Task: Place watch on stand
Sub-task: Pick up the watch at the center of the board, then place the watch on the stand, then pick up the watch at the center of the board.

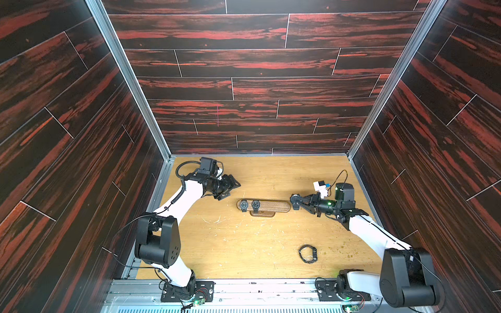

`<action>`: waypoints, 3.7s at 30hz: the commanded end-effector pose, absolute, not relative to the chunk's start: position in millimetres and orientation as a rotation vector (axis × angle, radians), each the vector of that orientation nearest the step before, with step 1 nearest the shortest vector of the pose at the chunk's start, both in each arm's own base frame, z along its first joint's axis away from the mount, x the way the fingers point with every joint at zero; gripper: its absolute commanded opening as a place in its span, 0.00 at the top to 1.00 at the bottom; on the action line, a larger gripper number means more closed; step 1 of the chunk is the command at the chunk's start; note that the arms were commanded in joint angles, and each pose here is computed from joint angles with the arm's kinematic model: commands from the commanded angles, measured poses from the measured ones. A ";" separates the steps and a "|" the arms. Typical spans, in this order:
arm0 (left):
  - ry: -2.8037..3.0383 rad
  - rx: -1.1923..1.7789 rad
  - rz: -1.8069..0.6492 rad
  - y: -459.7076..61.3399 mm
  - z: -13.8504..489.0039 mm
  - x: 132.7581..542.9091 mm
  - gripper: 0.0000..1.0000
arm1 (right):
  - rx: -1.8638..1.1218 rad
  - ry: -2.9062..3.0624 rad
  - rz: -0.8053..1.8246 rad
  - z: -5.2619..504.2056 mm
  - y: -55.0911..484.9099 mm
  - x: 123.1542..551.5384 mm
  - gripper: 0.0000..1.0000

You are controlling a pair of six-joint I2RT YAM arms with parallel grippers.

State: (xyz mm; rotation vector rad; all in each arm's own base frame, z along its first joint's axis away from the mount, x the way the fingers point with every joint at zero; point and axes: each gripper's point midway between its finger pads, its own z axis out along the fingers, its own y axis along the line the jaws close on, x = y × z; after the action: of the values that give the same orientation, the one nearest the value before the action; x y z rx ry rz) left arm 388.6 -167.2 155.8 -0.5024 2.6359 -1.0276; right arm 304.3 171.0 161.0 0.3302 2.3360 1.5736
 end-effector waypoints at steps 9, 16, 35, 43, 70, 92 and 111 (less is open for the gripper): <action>2.652 -0.574 -1.021 -164.2 133.9 389.6 0.25 | 0.317 2.406 1.565 127.3 184.4 311.5 1.00; 2.650 -0.604 -1.051 -170.3 123.5 389.6 0.24 | 0.252 2.441 1.579 121.7 206.3 317.8 1.00; 2.674 -0.572 -1.075 -188.3 114.1 382.2 0.25 | 0.172 2.475 1.587 114.6 251.3 325.5 1.00; 2.682 -0.562 -1.079 -190.8 111.5 379.7 0.24 | 0.172 2.480 1.590 112.4 265.5 327.9 1.00; 2.681 -0.550 -1.065 -190.6 113.9 381.8 0.24 | 0.131 2.529 1.556 109.0 267.6 304.0 0.64; 2.681 -0.516 -1.027 -187.9 123.8 384.3 0.24 | 0.134 2.710 1.269 101.9 235.4 274.4 0.62; 2.609 -0.111 -0.706 -206.6 213.7 364.5 0.25 | 0.554 2.907 0.387 86.8 115.2 218.7 0.60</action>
State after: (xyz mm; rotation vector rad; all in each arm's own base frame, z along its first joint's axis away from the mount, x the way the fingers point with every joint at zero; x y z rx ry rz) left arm 383.8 -200.3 201.3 -0.2311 2.5876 -0.7962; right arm 235.2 135.4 96.5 0.4697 2.8650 0.5188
